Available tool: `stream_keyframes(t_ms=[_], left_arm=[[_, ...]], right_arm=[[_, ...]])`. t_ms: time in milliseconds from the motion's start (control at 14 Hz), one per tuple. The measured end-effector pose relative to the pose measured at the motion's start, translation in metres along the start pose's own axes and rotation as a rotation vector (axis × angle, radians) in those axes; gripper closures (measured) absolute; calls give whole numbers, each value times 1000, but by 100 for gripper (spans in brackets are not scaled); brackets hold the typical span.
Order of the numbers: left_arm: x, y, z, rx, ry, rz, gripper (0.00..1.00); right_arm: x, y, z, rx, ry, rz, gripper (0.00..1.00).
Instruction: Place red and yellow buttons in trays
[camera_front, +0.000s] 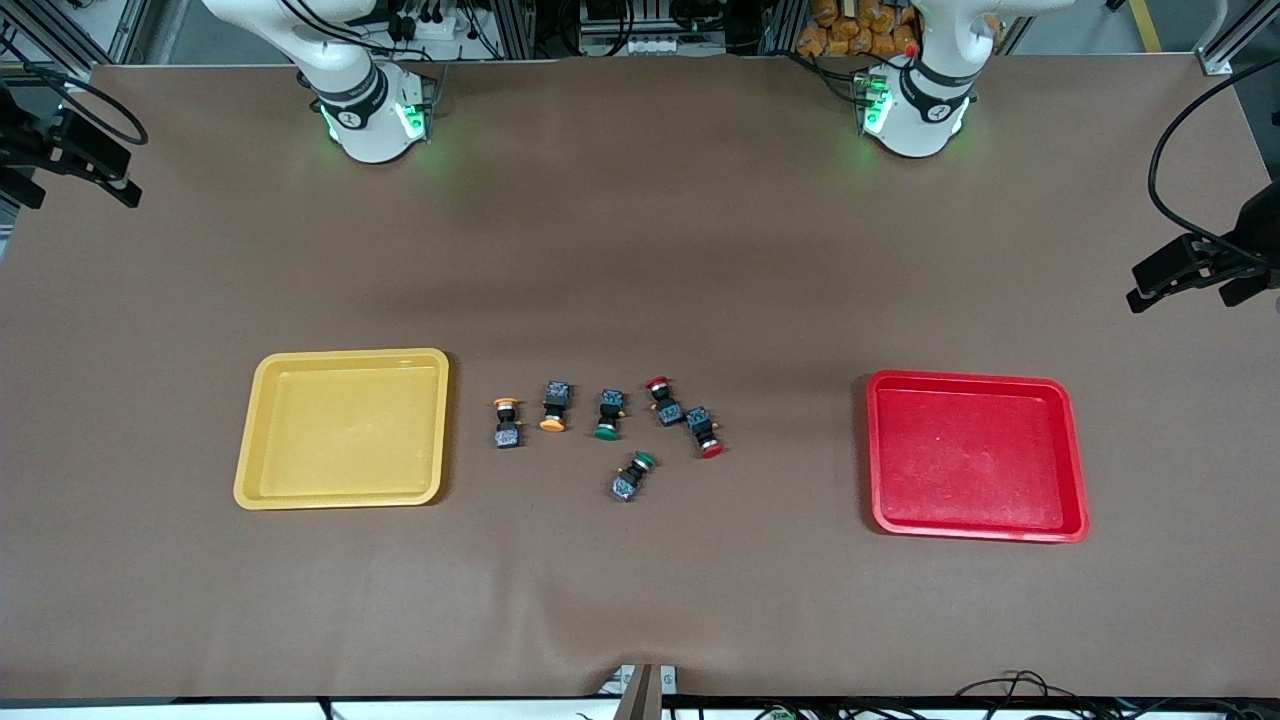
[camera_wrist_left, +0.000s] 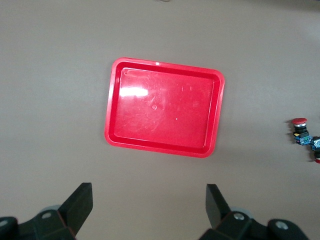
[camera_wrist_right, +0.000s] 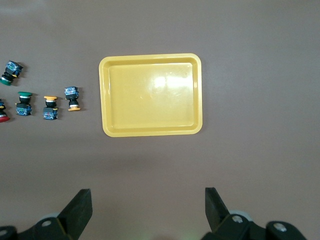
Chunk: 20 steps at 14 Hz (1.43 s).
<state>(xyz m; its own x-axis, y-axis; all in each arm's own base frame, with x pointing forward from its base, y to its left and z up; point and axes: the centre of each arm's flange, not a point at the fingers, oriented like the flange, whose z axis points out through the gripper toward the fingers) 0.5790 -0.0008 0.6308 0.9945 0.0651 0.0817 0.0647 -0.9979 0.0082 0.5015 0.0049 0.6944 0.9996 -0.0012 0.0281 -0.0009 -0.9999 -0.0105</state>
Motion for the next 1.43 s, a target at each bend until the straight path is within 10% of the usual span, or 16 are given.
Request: stream_keyframes(t_ms=[857,1429], left_arm=[[9,48,43,-63,-77,24,0],[51,204,201,-86,-90,-283,0]], right_arm=[[-1,6,0,1,-6,11,0],[-1,5,1,1,-11,8,0]])
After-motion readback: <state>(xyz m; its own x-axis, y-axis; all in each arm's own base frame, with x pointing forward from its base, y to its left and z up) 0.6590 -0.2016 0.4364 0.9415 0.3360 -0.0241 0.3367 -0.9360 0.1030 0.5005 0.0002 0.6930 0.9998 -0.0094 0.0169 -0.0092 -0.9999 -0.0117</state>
